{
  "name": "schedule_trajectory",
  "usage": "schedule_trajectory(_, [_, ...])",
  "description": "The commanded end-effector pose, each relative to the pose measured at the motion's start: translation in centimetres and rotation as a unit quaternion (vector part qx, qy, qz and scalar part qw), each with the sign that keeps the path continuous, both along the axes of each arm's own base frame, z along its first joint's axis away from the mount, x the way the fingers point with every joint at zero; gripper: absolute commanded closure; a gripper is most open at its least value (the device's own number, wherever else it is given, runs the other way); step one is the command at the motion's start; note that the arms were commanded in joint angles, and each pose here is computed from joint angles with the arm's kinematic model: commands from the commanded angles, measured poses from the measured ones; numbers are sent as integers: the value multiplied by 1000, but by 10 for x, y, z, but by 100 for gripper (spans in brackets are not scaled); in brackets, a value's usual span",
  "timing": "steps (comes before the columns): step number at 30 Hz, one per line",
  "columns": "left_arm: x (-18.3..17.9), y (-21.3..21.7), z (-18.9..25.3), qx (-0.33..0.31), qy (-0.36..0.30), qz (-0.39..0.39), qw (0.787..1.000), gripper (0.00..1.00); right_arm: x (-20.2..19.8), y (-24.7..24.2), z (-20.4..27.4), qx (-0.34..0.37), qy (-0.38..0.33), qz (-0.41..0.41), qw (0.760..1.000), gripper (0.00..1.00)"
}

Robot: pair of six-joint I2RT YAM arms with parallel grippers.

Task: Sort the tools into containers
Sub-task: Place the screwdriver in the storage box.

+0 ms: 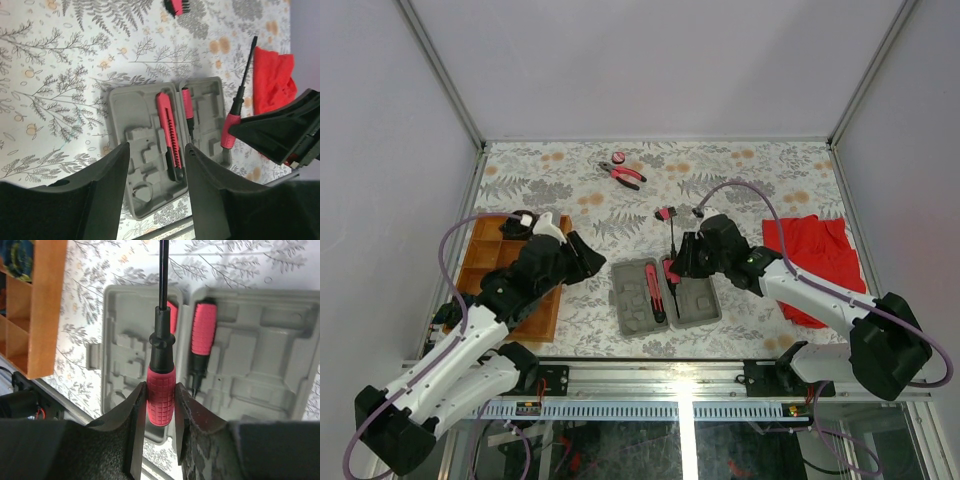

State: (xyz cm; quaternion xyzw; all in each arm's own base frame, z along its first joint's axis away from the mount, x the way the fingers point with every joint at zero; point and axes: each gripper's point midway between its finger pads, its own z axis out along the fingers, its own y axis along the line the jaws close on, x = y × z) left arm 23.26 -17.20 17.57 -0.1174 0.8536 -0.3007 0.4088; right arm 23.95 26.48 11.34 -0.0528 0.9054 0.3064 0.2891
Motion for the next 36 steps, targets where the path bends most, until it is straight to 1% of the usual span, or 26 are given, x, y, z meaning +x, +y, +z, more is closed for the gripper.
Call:
schedule_trajectory(1, [-3, 3, -17, 14, 28, 6, 999, 52, -6, -14, -6, -30, 14, -1, 999, 100])
schedule_trajectory(5, [-11, -3, -45, 18, 66, -13, 998, 48, -12, -26, -18, -53, 19, -9, 998, 100])
schedule_trajectory(9, [-17, -10, -69, 18, 98, -31, 995, 48, -24, -31, -29, -74, 40, 13, 996, 100])
schedule_trajectory(12, [-18, -15, -81, 17, 109, -41, 993, 48, -32, -35, -36, -90, 58, 29, 994, 100])
schedule_trajectory(15, [-17, -20, -87, 12, 113, -49, 992, 47, -39, -39, -41, -99, 73, 38, 992, 100])
schedule_trajectory(21, [-15, -29, -92, -3, 115, -64, 991, 46, -52, -37, -55, -90, 101, 49, 990, 100])
schedule_trajectory(27, [-13, -32, -102, 0, 123, -69, 990, 46, -54, -27, -63, -70, 121, 56, 989, 100])
schedule_trajectory(33, [-14, -33, -111, 2, 131, -70, 989, 46, -58, -25, -73, -70, 140, 59, 986, 100])
schedule_trajectory(36, [-15, -34, -114, 0, 134, -71, 988, 46, -59, -28, -77, -80, 148, 54, 984, 95])
